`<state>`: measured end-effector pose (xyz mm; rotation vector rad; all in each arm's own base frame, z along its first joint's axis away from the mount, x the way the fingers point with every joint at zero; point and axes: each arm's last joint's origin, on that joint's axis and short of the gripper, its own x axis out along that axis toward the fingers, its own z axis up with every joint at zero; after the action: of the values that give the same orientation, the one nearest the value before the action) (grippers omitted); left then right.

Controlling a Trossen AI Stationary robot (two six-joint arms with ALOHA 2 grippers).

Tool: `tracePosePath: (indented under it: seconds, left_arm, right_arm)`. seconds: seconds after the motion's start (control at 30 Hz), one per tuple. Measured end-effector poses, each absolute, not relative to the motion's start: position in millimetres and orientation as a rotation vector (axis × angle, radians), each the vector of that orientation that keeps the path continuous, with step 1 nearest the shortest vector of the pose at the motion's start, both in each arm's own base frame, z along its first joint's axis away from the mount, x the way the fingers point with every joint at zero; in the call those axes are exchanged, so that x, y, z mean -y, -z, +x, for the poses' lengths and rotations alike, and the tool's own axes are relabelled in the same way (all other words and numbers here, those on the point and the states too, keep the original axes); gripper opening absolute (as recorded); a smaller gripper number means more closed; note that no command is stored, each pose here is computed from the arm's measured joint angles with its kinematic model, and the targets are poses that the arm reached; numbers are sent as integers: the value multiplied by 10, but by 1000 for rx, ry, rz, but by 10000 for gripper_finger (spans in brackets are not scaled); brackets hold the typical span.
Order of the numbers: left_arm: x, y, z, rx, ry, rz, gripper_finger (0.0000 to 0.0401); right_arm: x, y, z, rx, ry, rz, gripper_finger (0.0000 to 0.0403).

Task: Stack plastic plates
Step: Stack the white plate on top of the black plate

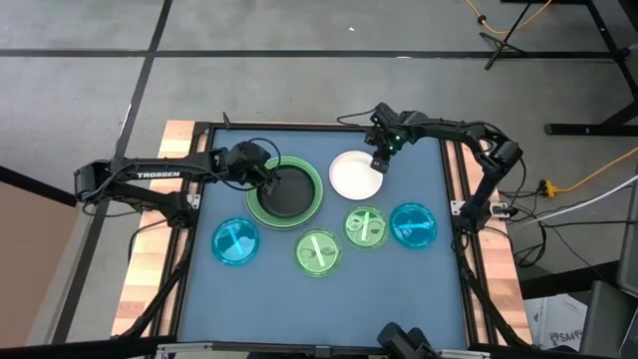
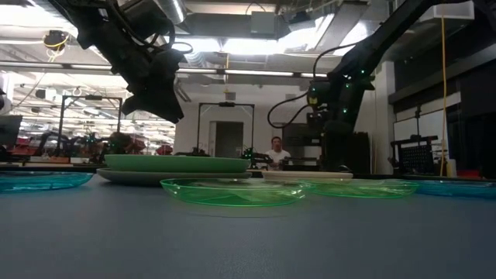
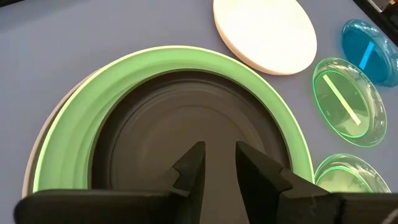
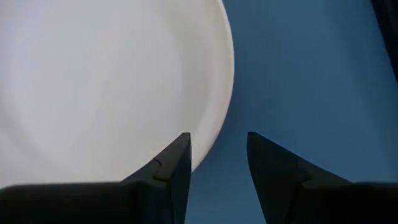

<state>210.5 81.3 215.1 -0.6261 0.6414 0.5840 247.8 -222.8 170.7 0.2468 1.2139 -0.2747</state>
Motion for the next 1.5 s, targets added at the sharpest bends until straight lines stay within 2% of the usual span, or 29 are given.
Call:
tracePosePath:
  seconds: [0.3, 0.67, 0.93, 1.5]
  left_arm:
    - [-814, -2150, 2104, -641, -584, -626, 82]
    - [-814, -2150, 2104, -642, -585, -626, 82]
    - [-813, -2150, 2104, -642, -584, -626, 82]
    - [-813, -2150, 2104, -642, -584, -626, 82]
  right_arm:
    - [2246, -1701, 2490, -1208, 291, 230, 144]
    - [2282, -1426, 2547, -1243, 239, 287, 144]
    - [2291, -1394, 2559, -1242, 233, 292, 141]
    - [2302, -1392, 2570, -1231, 240, 282, 32]
